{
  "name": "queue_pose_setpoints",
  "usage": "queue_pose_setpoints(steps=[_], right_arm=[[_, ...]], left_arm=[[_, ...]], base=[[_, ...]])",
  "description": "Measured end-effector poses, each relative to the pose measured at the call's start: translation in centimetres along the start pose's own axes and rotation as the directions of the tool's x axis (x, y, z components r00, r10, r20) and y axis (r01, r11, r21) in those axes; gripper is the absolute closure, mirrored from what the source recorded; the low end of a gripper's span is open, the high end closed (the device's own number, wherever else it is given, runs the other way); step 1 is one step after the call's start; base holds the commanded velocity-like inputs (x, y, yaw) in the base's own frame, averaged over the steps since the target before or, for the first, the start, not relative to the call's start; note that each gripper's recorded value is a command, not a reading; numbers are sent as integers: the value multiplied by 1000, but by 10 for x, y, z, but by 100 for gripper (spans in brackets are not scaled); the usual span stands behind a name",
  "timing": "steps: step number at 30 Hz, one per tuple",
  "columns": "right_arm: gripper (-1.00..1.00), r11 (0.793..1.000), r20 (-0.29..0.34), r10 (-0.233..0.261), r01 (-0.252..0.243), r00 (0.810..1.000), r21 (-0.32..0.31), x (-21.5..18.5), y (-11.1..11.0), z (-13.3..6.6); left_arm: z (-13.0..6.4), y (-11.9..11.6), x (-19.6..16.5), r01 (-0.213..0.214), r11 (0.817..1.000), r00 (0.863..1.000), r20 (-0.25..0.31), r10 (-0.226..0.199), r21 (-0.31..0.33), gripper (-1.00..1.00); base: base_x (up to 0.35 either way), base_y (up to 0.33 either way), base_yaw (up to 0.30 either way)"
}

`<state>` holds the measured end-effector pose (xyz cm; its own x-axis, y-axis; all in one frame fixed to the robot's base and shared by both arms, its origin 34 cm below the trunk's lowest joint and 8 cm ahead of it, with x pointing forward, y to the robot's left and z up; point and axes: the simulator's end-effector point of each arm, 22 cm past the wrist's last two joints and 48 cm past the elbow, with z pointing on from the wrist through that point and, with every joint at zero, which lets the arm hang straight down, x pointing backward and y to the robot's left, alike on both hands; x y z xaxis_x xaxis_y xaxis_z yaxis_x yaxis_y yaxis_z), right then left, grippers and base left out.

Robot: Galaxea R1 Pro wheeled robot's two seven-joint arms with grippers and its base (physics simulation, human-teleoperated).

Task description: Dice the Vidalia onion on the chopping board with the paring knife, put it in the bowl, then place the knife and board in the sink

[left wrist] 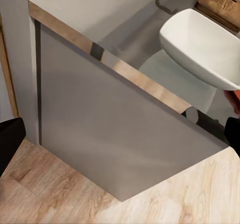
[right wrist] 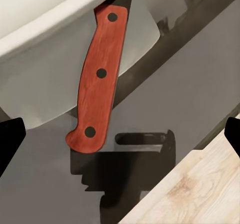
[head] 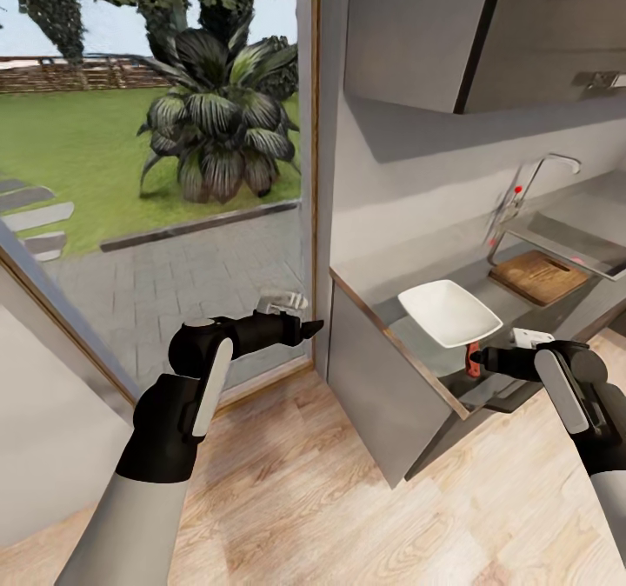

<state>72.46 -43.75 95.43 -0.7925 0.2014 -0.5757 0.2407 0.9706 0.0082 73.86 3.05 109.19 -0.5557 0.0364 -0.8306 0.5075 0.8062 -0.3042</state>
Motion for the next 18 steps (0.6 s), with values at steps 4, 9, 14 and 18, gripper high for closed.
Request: queue_pose_setpoints(steps=[4, 9, 14, 18], right_arm=[[-100, 1000, 0, 0, 0, 1000, 0, 0, 0, 0], [-100, 1000, -5, -1, 1, 1000, 1, 2, 0, 2], [-100, 1000, -12, -1, 1, 1000, 3, 5, 0, 6], [-100, 1000, -14, -2, 2, 1000, 3, 6, 0, 7]], left_arm=[[0, 0, 0, 0, 1000, 1000, 0, 0, 0, -100], [2, 1, 3, 3, 1000, 1000, -4, -3, 0, -100], [4, 3, 6, 7, 1000, 1000, -10, -7, 1, -100], [5, 3, 7, 9, 1000, 1000, -12, -9, 1, -100]], base=[[0, 0, 0], [0, 0, 0], [0, 0, 0], [11, 5, 0]])
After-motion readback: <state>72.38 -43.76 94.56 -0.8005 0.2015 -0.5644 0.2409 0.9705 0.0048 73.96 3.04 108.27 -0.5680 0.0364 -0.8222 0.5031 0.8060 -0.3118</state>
